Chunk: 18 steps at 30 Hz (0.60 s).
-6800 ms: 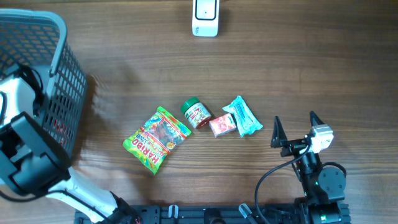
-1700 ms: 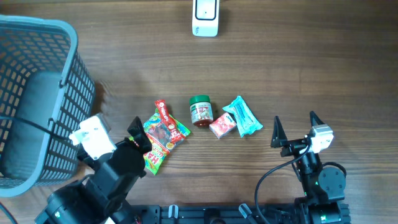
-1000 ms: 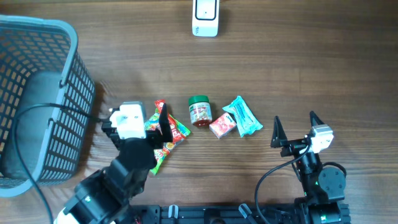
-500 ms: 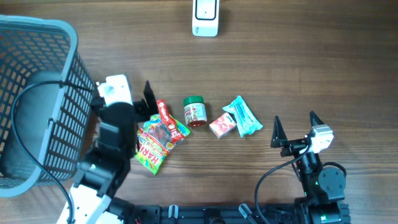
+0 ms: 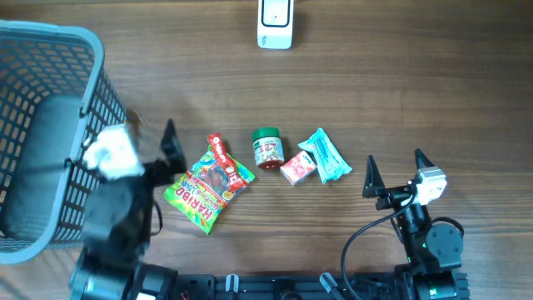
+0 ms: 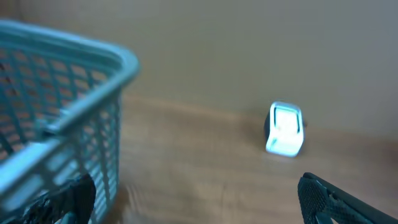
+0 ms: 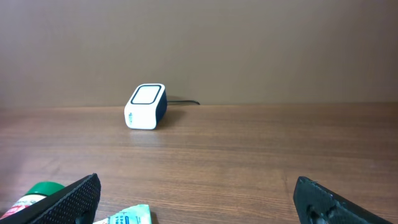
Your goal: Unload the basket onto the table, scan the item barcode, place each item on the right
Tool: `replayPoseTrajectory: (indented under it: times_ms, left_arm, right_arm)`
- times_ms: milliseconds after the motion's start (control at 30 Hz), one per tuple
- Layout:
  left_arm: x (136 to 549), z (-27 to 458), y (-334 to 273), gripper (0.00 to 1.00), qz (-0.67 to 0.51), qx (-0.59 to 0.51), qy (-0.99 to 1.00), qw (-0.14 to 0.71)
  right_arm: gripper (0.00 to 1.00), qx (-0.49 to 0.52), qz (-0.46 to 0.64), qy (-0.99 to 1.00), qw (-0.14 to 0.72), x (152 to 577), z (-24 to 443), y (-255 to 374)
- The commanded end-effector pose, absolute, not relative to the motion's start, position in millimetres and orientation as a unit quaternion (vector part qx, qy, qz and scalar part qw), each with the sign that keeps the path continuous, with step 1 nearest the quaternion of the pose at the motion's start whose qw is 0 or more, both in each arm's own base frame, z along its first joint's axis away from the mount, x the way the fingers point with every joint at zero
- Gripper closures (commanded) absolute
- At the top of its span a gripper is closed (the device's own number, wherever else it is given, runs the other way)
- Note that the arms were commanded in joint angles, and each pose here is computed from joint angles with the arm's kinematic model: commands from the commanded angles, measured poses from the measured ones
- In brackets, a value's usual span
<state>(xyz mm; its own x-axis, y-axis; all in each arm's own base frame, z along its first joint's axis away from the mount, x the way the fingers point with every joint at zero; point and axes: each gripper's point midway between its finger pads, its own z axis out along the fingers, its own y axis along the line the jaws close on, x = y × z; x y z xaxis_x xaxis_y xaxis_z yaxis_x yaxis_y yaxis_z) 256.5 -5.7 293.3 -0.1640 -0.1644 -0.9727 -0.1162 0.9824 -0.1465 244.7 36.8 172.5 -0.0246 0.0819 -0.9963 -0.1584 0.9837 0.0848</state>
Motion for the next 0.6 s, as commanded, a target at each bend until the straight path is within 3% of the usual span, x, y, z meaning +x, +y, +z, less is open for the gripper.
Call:
replayPoseTrajectory:
  times_ms: [0,200,567]
  left_arm:
    - [240,274,5,0.00,0.002,-0.095,0.755,0.649]
    - [227,247,10,0.00,-0.017,-0.125,0.743,0.657]
    - [225,239,12,0.00,-0.033,-0.152,0.743,0.651]
  right_arm:
    - [0.00,-0.033,0.088,0.709,0.699,244,173,39]
    - [0.00,-0.033,0.088,0.709,0.699,244,173,39]
    - [0.00,-0.032,0.087,0.701,0.707,244,179,38]
